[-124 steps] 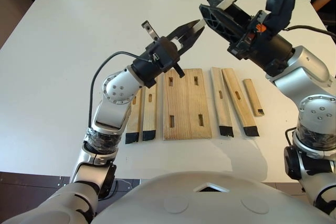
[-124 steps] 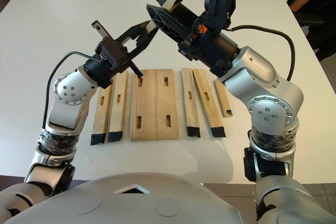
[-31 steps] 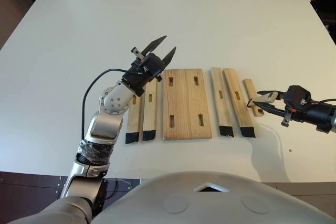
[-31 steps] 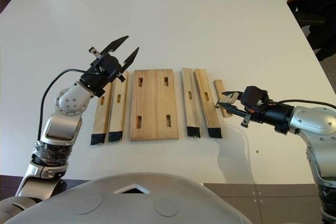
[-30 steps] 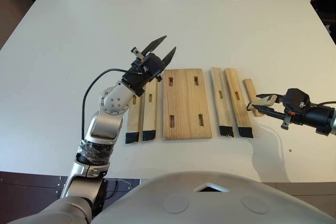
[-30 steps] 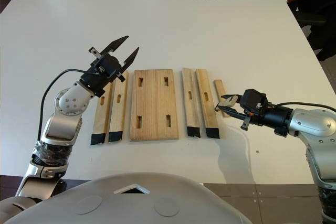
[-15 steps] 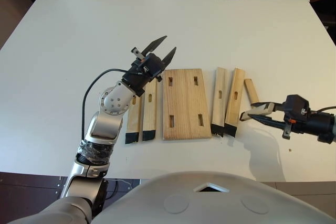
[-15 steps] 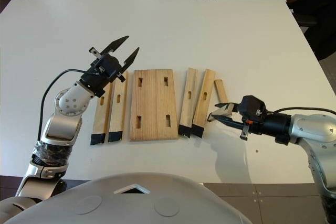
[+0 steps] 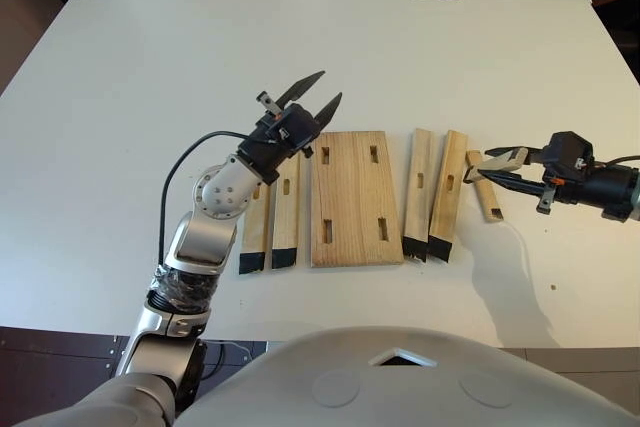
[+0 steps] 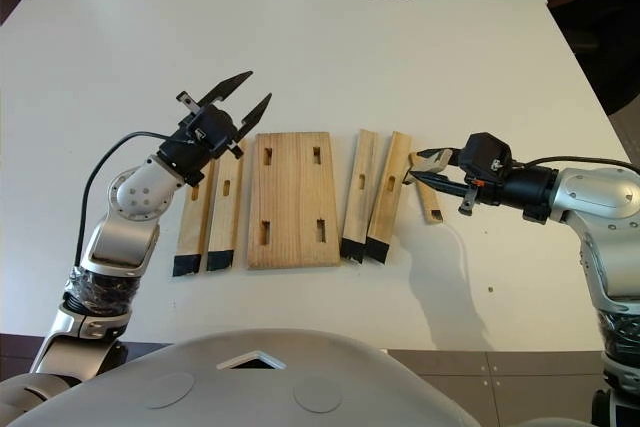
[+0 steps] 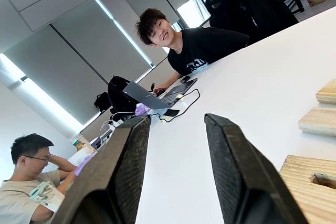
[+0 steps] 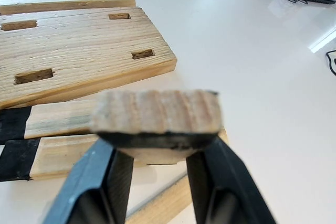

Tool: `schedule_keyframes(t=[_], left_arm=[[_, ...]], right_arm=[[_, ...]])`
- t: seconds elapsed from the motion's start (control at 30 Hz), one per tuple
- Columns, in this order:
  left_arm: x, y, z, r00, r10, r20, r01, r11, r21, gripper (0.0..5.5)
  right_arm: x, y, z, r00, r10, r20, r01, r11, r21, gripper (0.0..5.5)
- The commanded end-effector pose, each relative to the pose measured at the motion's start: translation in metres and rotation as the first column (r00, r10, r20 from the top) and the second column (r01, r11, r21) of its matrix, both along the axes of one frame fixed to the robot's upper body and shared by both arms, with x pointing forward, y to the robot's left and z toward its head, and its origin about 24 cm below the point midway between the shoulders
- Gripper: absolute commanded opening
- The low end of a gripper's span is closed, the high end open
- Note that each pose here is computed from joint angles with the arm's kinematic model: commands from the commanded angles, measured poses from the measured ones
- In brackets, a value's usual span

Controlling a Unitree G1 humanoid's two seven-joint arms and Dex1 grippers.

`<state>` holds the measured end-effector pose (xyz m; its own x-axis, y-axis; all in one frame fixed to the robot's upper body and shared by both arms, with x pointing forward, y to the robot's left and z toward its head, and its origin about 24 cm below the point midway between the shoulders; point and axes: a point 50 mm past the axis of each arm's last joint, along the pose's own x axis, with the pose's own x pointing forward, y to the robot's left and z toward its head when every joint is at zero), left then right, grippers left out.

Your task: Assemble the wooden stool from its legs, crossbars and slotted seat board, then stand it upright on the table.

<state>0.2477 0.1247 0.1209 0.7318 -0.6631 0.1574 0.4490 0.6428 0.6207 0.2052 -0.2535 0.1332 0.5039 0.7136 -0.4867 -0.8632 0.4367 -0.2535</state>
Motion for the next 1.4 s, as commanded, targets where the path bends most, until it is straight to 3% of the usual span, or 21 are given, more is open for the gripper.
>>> schedule_keyframes(t=[0.03,0.6,0.8,1.1,1.4], left_arm=[[0.001,-0.002,0.002,1.000,-0.022,-0.002,0.022,1.000,0.018,1.88],[0.002,-0.005,0.003,0.998,-0.060,-0.012,0.060,0.998,0.029,1.88],[0.001,-0.008,0.003,0.997,-0.072,-0.015,0.073,0.997,0.031,1.88],[0.000,-0.012,0.000,0.997,-0.078,-0.024,0.079,0.996,0.030,1.88],[-0.001,-0.014,-0.001,0.995,-0.095,-0.030,0.096,0.995,0.034,1.88]], right_arm=[[0.003,0.007,-0.004,0.999,0.039,-0.005,-0.039,0.999,0.006,1.30],[0.006,0.007,-0.027,0.997,0.032,-0.071,-0.032,0.999,0.005,1.30],[0.006,0.007,-0.035,0.978,0.110,-0.179,-0.113,0.994,-0.009,1.30],[0.013,0.006,-0.016,0.928,0.204,-0.312,-0.218,0.976,-0.011,1.30],[0.002,0.009,-0.051,0.895,0.195,-0.400,-0.221,0.975,-0.018,1.30]])
